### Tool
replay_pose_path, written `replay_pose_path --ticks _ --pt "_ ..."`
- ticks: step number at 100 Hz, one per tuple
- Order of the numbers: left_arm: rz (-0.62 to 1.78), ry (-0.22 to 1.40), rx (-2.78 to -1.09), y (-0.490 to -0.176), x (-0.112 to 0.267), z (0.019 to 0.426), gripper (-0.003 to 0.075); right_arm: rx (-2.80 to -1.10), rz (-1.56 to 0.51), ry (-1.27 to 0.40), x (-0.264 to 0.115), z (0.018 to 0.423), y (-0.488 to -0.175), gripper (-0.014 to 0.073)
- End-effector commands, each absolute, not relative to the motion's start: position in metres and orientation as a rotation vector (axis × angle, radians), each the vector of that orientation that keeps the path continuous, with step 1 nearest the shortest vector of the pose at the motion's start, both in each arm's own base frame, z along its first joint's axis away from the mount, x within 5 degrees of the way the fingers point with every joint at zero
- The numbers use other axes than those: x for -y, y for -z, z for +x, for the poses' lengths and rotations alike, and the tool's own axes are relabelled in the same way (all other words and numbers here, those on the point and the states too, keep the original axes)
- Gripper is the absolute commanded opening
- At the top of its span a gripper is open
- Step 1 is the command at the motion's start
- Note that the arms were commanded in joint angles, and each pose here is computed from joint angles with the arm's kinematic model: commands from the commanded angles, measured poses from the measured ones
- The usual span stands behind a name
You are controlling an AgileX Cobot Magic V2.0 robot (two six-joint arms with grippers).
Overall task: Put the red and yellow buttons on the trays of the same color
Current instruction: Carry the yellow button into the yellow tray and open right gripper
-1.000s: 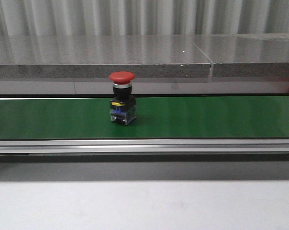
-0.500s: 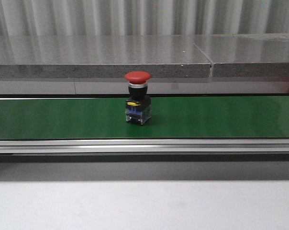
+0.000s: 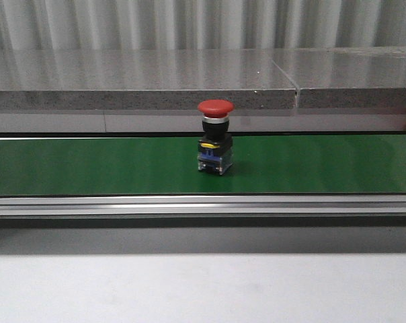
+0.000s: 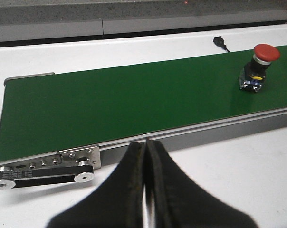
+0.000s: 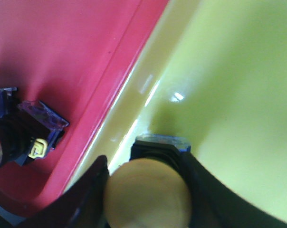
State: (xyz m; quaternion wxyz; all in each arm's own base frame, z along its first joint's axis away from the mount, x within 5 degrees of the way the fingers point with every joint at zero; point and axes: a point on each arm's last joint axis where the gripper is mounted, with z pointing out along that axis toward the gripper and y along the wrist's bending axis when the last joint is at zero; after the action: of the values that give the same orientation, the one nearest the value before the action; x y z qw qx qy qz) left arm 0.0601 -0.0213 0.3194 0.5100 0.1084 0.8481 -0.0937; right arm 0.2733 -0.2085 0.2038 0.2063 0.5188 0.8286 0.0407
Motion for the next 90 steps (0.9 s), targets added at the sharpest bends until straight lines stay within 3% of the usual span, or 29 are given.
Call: replay_pose_path --ticks 1,8,42,90 --pt "0.247 0.249 -1.954 -0.333 0.022 0.062 -0.0021 -2.195 1.408 -0.114 0.21 0.278 -0.226 0.0402" --pt "0.247 0.249 -1.954 -0.333 0.022 0.062 -0.0021 -2.189 1.413 -0.122 0.21 0.278 -0.227 0.0433" --pt "0.247 0.249 -1.954 -0.333 0.022 0.062 -0.0021 -2.259 1.335 -0.017 0.21 0.27 -0.234 0.043" --pt "0.247 0.249 -1.954 -0.333 0.022 0.062 -0.0021 -2.115 1.177 0.06 0.182 0.238 -0.314 0.043"
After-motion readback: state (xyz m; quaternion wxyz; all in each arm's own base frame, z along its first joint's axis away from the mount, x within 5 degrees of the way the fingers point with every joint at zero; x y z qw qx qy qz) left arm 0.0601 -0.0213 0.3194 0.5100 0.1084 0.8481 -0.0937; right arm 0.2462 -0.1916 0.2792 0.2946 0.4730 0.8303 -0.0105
